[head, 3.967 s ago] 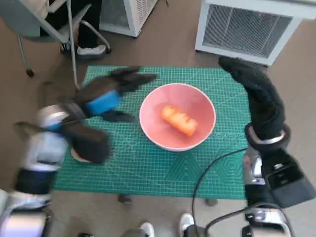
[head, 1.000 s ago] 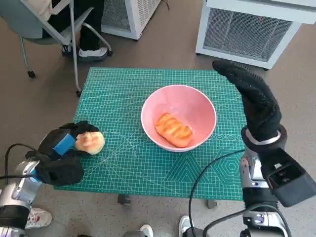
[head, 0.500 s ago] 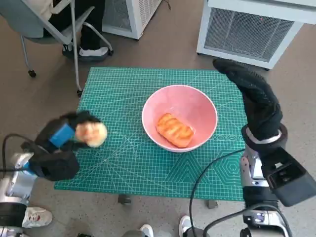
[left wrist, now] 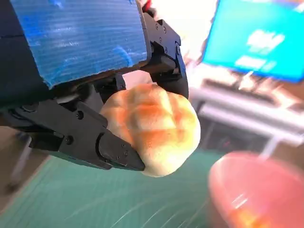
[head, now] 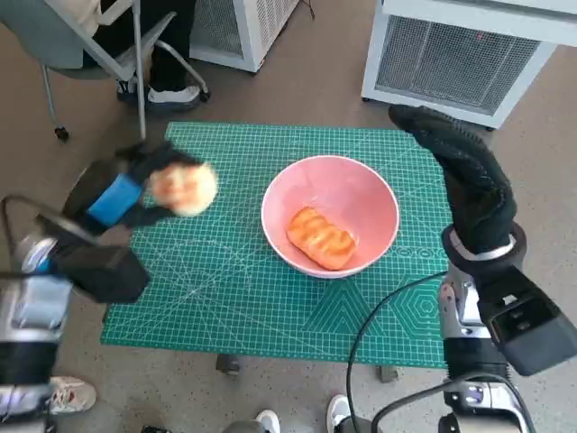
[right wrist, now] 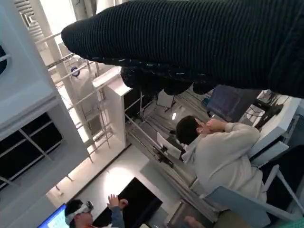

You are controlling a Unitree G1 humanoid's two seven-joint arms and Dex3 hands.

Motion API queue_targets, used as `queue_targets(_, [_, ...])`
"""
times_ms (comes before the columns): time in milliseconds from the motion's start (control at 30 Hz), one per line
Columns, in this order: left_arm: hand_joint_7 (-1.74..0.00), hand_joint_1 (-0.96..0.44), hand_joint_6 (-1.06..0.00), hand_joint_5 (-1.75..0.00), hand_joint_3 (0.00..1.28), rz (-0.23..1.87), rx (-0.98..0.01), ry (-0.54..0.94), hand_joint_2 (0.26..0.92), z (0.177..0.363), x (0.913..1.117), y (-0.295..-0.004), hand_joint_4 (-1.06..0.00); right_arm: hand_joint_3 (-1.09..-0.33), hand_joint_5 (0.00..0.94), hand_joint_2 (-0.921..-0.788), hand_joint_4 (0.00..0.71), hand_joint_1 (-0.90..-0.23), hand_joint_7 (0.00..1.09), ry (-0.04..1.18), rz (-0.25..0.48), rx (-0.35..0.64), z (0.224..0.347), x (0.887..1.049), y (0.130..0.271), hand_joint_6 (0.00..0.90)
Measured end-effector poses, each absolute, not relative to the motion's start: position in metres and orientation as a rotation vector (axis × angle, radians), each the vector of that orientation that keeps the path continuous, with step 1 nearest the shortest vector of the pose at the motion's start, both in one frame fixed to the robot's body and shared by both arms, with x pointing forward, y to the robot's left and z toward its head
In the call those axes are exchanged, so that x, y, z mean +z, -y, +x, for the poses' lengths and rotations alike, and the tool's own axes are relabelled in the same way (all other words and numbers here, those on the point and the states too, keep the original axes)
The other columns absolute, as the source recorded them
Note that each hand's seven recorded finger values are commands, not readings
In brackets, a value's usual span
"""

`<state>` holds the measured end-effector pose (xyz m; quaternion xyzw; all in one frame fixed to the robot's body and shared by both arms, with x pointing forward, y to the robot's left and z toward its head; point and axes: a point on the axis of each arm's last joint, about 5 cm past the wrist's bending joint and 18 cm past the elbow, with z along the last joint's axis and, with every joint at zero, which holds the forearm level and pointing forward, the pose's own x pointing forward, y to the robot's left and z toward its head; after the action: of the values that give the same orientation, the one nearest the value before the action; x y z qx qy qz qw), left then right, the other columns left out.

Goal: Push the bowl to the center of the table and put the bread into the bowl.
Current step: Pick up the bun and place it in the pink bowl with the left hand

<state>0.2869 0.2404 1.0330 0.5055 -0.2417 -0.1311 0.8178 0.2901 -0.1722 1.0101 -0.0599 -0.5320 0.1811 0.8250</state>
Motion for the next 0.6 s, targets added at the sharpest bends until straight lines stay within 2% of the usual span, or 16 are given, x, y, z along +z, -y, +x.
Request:
queue_targets(333, [-1.24,0.00,-0.57,-1.35,0.17,1.097,-0.378,0.606,0.921,0.311,1.053,-0.192,-0.51,-0.849,0.533,-0.921,-0.001,-0.627,0.73,1.133,-0.131,0.387,0.290,1.010,0.172,-0.001])
queue_targets(433, [-1.30,0.00,-0.53,-1.38,0.21,1.118,-0.423,0.609,0.921,0.318,1.057,-0.177,-0.46,-0.847,0.533,-0.921,-0.001,-0.625,0.73,1.133,-0.132,0.391,0.290,1.010,0.172,-0.001])
queue_targets(533, [-1.38,0.00,-0.49,-1.46,0.29,1.135,-0.467,0.599,0.921,0.322,1.057,-0.165,-0.33,-0.846,0.533,-0.921,-0.001,-0.623,0.73,1.133,-0.134,0.392,0.290,1.010,0.172,-0.001])
queue_targets(567, [-1.42,-0.13,-0.47,-1.25,0.29,1.148,-0.482,0.589,0.921,0.323,1.056,-0.161,-0.29,-0.846,0.533,-0.921,-0.001,-0.623,0.73,1.133,-0.134,0.391,0.290,1.010,0.173,-0.001])
queue_targets(600, [-1.43,-0.17,-0.46,-1.15,0.29,1.162,-0.497,0.576,0.921,0.325,1.056,-0.158,-0.28,-0.846,0.533,-0.921,-0.001,-0.623,0.73,1.133,-0.134,0.391,0.290,1.010,0.173,-0.001])
